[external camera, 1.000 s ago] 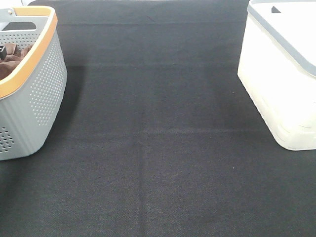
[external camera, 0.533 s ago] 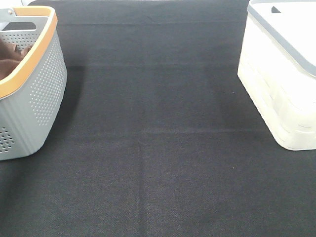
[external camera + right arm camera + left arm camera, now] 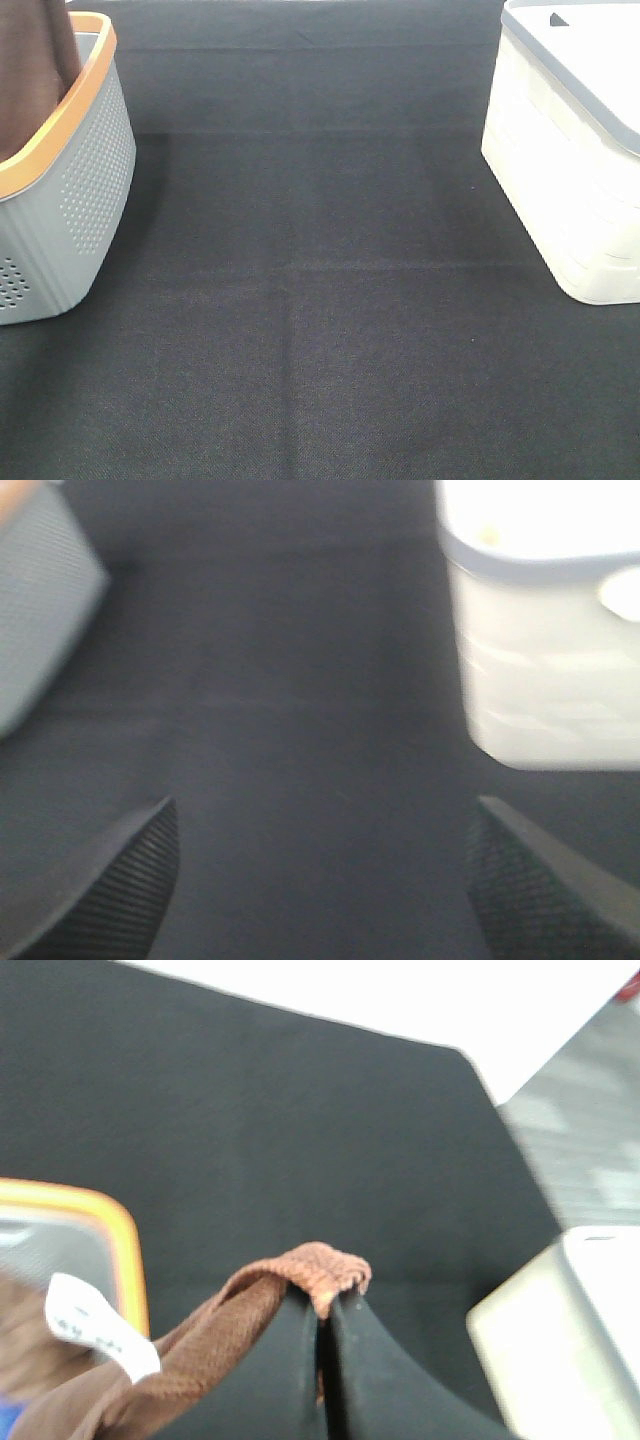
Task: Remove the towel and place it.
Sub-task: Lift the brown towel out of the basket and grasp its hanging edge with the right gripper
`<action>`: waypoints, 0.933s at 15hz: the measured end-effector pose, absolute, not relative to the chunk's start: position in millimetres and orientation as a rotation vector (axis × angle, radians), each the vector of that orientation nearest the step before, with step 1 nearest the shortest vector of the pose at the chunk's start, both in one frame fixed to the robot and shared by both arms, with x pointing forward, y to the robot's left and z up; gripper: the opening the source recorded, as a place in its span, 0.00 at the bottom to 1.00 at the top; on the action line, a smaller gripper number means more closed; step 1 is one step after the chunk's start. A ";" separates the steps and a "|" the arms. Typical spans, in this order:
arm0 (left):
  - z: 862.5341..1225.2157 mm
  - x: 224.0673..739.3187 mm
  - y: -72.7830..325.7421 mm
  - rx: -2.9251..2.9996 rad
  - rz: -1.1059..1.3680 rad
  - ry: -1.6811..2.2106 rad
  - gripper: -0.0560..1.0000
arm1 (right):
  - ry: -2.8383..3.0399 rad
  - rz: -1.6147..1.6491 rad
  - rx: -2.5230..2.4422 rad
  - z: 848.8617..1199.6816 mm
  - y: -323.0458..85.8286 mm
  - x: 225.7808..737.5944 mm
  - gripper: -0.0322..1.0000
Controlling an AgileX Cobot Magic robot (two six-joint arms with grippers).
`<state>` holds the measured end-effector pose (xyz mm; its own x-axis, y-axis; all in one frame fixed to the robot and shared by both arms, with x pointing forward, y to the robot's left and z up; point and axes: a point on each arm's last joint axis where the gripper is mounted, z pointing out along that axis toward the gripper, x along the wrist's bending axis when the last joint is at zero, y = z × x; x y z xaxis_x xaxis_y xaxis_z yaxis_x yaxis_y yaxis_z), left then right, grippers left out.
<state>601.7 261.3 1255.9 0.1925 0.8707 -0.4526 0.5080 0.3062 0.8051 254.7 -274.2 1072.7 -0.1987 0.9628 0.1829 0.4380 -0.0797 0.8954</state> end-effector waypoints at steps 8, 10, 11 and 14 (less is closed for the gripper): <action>1278.1 582.2 153.1 1.302 0.334 1.126 0.05 | 2.176 1.327 1.001 1136.9 -224.9 355.8 0.68; 1279.9 576.4 137.8 1.305 0.322 1.085 0.05 | 2.257 1.318 0.832 1144.4 -197.3 385.2 0.68; 1280.8 573.4 131.1 1.308 0.321 1.065 0.05 | 2.277 1.316 0.761 1144.5 -182.8 397.8 0.68; 1284.6 566.1 115.7 1.294 0.319 1.015 0.05 | 2.269 1.318 0.619 1135.0 -144.9 424.0 0.68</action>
